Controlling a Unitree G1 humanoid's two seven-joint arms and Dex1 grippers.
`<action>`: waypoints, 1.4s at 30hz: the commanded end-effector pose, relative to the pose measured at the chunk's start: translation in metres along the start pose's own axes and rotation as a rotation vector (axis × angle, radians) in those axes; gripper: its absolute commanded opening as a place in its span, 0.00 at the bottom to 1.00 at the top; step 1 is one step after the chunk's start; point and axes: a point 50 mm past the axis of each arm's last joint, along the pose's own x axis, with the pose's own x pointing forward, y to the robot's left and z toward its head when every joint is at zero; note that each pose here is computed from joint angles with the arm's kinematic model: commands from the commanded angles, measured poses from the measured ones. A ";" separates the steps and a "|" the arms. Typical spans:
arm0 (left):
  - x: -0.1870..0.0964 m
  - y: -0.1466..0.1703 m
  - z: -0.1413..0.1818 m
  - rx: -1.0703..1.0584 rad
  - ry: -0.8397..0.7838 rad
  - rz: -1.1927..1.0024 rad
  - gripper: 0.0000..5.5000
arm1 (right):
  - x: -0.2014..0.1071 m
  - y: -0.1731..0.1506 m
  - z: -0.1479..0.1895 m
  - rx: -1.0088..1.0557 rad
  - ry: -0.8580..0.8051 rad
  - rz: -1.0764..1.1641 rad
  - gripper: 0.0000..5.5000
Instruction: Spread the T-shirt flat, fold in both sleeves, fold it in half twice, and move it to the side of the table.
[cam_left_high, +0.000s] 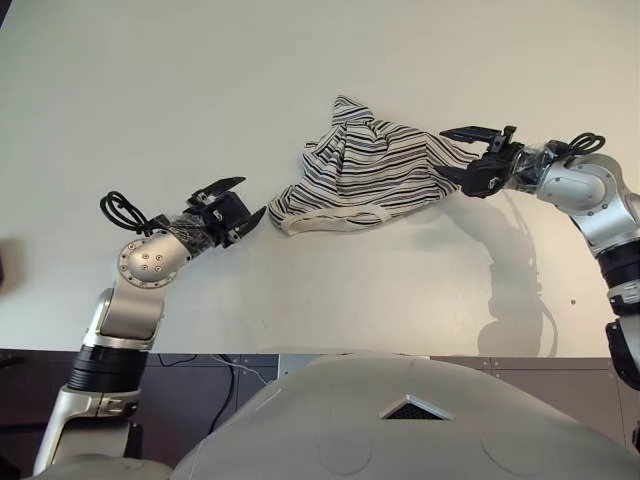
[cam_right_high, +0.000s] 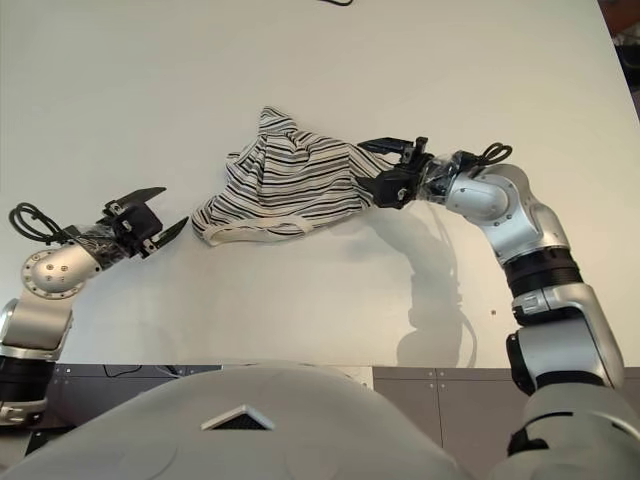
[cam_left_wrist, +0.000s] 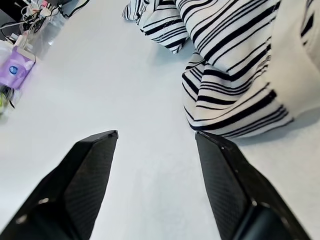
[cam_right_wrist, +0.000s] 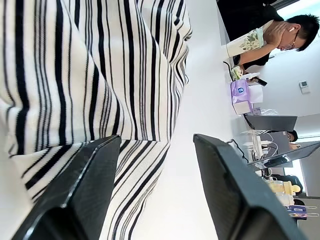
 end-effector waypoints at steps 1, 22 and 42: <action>-0.001 -0.020 -0.001 0.240 -0.039 -0.191 0.52 | -0.001 -0.001 0.001 0.006 0.005 -0.002 0.48; 0.032 -0.016 0.018 0.413 -0.235 0.029 0.52 | 0.009 0.005 0.013 0.002 -0.036 -0.021 0.48; 0.031 -0.022 0.014 0.385 -0.253 -0.066 0.22 | 0.012 0.003 0.019 -0.020 -0.053 -0.036 0.48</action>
